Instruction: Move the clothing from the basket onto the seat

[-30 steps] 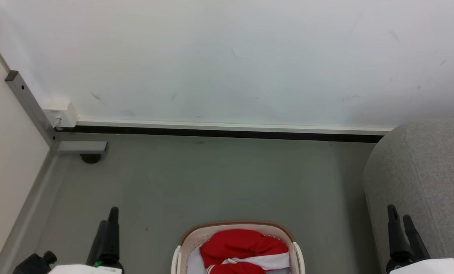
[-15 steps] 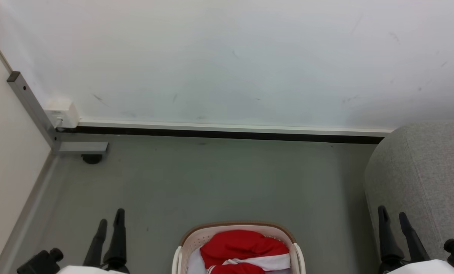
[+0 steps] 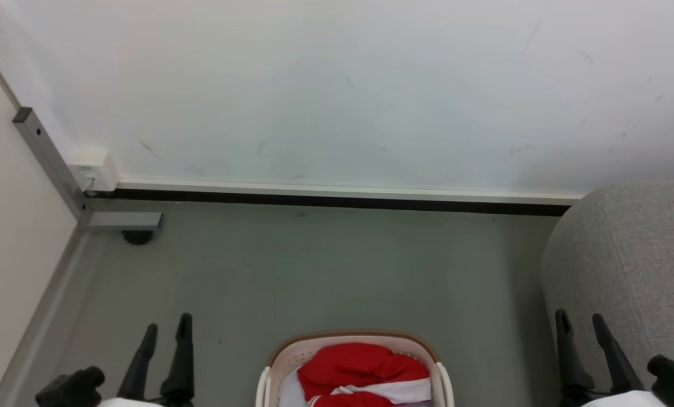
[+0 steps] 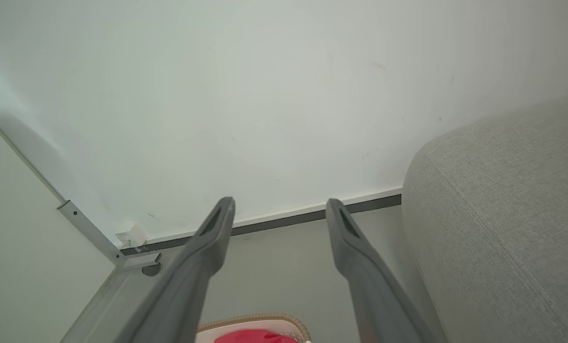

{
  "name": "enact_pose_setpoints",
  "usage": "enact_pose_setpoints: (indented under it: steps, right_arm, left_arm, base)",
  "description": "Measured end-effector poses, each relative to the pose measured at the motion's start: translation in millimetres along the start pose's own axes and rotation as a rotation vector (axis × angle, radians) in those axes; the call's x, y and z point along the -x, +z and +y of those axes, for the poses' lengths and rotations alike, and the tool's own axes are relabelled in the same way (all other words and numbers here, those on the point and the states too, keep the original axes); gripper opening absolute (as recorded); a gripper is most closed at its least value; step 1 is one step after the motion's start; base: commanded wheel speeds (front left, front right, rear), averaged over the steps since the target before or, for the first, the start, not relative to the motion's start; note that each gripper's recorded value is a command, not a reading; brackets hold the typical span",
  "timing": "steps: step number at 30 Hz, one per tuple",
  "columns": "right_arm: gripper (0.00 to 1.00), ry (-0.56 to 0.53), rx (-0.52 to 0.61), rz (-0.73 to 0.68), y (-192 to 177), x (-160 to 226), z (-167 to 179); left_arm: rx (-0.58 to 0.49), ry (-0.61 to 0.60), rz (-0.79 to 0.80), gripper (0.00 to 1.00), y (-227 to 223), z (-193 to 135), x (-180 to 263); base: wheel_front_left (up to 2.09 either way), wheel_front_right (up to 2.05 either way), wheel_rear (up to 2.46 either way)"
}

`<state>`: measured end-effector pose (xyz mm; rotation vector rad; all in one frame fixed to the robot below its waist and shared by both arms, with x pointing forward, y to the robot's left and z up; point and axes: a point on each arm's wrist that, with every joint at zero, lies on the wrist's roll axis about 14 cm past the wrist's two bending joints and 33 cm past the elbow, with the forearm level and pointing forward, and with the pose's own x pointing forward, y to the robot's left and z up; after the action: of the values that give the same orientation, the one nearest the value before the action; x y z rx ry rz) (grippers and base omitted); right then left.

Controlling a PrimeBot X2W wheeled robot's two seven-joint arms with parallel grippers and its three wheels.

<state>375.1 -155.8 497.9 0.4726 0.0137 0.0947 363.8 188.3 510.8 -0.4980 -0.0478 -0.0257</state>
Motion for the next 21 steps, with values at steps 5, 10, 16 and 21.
enact_pose_setpoints:
  steps: [5,10,16,21]
  right_arm:
    - [1.0,0.004,0.052,-0.004,0,1,0]
    - [1.0,0.008,0.104,-0.001,-1,2,-1]
    - [1.0,0.006,0.157,0.014,-7,5,-4]
    - [1.0,0.002,0.198,0.022,-10,7,-7]
  left_arm:
    - [-0.062,-0.012,0.003,1.0,-1,-1,1]
    - [-0.123,-0.025,0.007,1.0,-3,-3,3]
    - [-0.186,-0.034,0.009,1.0,-5,-2,5]
    - [-0.237,-0.044,0.015,1.0,-7,-2,7]
  base:
    - [0.0,0.0,0.0]
    - [0.0,0.0,0.0]
    - [0.0,0.0,0.0]
    - [0.0,0.0,0.0]
